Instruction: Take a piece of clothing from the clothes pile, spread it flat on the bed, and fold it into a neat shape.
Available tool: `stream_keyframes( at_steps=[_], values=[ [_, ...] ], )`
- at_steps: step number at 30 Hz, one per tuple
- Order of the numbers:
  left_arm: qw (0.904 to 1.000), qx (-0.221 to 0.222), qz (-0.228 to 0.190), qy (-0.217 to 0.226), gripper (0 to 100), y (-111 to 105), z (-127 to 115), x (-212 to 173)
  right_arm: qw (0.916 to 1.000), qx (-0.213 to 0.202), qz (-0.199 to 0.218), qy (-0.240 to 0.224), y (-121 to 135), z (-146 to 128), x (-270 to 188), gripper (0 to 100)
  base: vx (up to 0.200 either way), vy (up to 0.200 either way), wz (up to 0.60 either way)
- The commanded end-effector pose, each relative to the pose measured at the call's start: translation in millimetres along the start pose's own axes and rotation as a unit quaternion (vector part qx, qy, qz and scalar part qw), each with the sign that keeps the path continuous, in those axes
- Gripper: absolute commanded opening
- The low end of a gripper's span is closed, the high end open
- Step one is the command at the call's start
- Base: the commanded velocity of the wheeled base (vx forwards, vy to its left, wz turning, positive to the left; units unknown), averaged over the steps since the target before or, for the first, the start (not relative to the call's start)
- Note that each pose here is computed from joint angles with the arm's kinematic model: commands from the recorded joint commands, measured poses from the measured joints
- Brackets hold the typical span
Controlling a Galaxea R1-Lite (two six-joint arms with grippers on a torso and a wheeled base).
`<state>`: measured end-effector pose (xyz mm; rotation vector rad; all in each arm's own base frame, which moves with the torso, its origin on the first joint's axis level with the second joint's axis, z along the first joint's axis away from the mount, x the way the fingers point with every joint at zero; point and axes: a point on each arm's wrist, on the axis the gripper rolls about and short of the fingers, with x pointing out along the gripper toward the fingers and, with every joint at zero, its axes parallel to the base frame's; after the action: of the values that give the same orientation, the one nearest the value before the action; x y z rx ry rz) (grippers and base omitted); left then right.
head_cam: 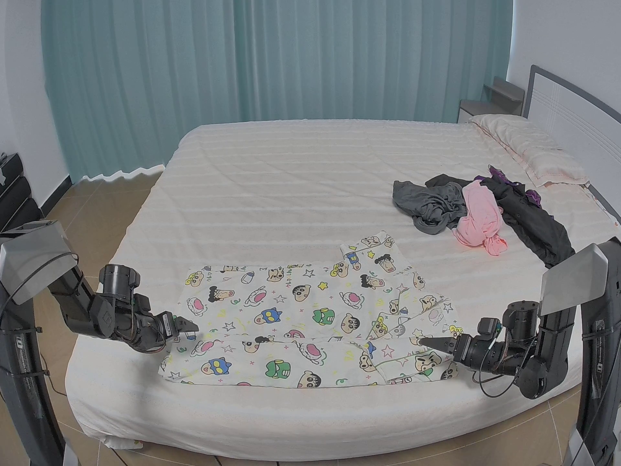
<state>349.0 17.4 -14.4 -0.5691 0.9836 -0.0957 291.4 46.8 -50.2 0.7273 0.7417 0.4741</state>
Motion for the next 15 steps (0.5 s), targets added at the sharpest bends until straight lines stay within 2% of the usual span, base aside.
stream_keyframes(
  at_steps=[1,2,6,15],
  values=[
    [0.9965,-0.062,-0.046,-0.032,100,-6,17,-16,0.9998,0.019,0.002,-0.006,1,2,-2,100,0.000,0.000,0.00],
    [0.9953,-0.071,-0.053,-0.040,100,-5,19,-19,0.9998,0.021,0.002,-0.007,1,2,-2,100,0.000,0.000,0.00],
    [0.9930,-0.077,-0.076,-0.048,100,-1,20,-23,0.9992,0.032,-0.005,-0.025,0,7,-1,100,0.200,0.000,0.00],
    [0.9931,-0.079,-0.078,-0.039,100,0,15,-21,0.9975,0.035,-0.015,-0.058,5,16,0,100,0.200,0.000,0.00]
  ],
)
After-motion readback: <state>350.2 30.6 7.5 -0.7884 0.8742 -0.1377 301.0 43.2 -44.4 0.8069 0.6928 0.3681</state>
